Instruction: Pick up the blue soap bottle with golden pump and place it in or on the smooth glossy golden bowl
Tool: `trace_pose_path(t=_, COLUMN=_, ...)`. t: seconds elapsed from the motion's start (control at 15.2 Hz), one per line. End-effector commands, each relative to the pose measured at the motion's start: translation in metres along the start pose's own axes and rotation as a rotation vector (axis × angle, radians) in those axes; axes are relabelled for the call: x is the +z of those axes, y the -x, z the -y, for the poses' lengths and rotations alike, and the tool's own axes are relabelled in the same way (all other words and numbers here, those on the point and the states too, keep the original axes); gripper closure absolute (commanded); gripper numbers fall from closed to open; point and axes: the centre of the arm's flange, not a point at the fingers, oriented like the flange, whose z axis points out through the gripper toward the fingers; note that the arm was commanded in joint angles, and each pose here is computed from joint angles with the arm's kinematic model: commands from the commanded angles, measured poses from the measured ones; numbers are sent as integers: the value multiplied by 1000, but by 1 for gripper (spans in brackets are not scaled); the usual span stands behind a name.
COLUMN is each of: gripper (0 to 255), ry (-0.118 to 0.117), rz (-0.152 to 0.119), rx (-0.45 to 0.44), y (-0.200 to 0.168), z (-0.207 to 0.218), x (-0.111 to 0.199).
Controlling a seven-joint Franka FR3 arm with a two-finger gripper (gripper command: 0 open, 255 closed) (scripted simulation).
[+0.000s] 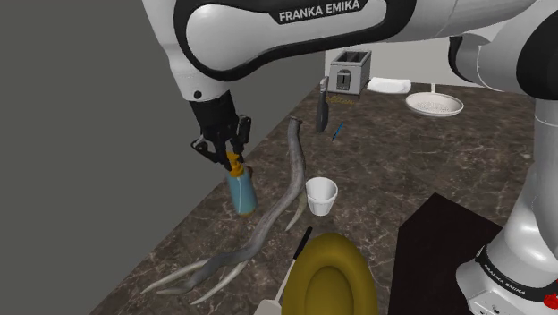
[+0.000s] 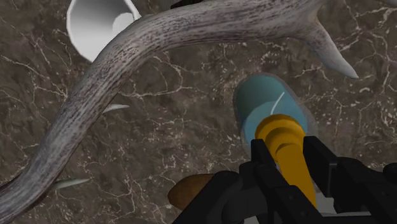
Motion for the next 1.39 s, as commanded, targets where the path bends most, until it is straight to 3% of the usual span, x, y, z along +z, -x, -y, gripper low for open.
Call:
trace_pose_path(t=0.0, gripper=255, ry=0, rz=0, rx=0, y=1, z=-1, x=-11)
trace_pose_path(t=0.79, gripper=255, ry=0, rz=0, rx=0, y=2, z=-4, x=-71)
trace_pose_path(t=1.32, gripper=255, ry=0, rz=0, rx=0, y=104, z=3, x=-96)
